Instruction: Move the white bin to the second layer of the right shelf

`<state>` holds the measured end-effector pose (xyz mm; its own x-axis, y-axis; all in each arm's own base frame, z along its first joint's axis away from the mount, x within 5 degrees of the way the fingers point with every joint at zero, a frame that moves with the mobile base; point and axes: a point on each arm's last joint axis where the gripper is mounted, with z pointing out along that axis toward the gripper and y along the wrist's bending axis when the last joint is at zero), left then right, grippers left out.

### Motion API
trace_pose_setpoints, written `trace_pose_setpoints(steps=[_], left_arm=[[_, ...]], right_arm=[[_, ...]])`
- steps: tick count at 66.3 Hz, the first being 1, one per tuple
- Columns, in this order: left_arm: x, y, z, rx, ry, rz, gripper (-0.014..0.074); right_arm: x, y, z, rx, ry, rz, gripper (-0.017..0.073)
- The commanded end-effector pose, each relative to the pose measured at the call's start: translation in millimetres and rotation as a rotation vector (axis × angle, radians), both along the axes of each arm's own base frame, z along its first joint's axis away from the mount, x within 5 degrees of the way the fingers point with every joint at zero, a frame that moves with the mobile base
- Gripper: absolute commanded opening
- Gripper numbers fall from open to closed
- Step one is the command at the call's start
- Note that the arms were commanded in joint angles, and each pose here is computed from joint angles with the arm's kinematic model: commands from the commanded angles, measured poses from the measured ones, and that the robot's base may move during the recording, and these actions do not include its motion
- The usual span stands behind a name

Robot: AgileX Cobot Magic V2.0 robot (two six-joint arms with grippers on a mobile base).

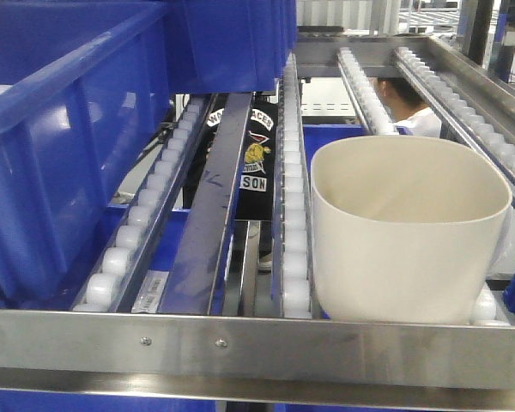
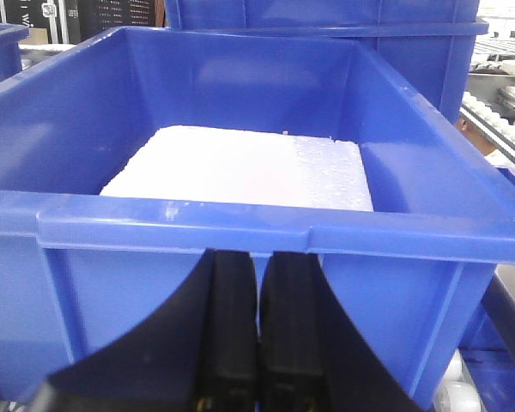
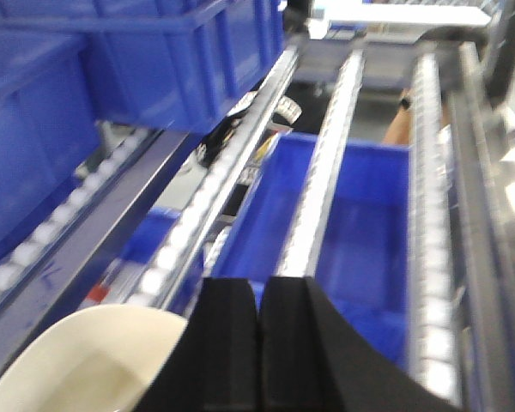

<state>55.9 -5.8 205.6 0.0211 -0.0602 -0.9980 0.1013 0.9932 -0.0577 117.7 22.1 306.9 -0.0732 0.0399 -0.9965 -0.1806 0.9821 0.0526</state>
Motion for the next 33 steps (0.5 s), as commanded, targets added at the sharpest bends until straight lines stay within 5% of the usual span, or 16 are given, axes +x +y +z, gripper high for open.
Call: trace_pose_setpoints(steps=[1, 20, 33], left_arm=[[1.0, 0.2, -4.4, -0.025, -0.052, 0.0, 0.0085], [1.0, 0.2, -4.4, -0.025, -0.052, 0.0, 0.0085], [1.0, 0.2, -4.4, -0.025, -0.052, 0.0, 0.0085]], right_arm=[[-5.3, -4.8, 8.7, 0.005, -0.115, -0.032, 0.0056], [-30.3, -14.5, -56.3, 0.029, -0.119, -0.098, 0.0056], [-47.0, -19.9, -97.8, 0.125, -0.071, -0.155, 0.0056]])
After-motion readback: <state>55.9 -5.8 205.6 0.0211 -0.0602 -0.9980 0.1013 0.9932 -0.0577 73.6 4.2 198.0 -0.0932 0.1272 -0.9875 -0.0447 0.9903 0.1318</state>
